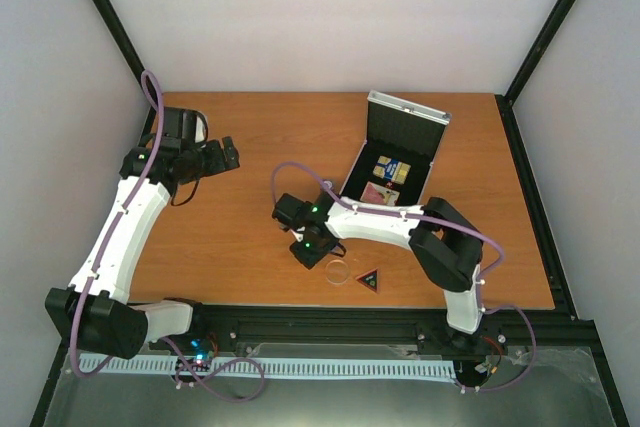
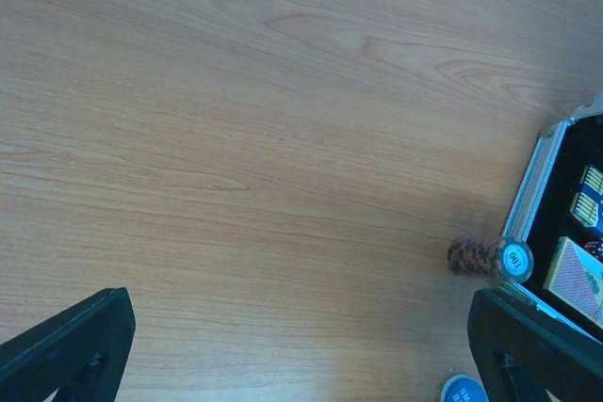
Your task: Pack up texas hold em set
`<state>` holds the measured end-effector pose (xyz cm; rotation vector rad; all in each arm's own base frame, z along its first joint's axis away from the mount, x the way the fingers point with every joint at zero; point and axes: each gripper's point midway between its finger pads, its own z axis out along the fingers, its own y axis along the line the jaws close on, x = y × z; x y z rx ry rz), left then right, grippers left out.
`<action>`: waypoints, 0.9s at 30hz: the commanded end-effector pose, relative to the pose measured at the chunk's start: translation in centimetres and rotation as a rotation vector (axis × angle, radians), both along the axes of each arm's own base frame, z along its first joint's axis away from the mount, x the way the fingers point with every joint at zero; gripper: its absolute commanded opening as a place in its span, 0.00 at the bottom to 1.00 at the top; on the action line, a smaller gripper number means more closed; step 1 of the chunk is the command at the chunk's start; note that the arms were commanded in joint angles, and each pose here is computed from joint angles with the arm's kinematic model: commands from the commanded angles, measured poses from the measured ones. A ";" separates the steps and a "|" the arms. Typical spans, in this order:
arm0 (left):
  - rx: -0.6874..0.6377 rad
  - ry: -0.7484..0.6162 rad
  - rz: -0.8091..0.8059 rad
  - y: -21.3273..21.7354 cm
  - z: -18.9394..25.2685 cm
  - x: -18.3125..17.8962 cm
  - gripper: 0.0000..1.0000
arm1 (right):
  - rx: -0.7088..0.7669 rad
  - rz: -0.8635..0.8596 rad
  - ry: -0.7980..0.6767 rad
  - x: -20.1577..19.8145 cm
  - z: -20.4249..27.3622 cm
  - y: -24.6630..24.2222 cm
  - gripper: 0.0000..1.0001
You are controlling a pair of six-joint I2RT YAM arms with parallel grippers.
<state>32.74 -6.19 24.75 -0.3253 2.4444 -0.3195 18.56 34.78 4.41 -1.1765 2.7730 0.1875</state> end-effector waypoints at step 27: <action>0.021 0.011 0.003 0.4 -0.2 -1.1 1.00 | -0.073 0.015 0.018 0.1 -3.4 -0.4 0.25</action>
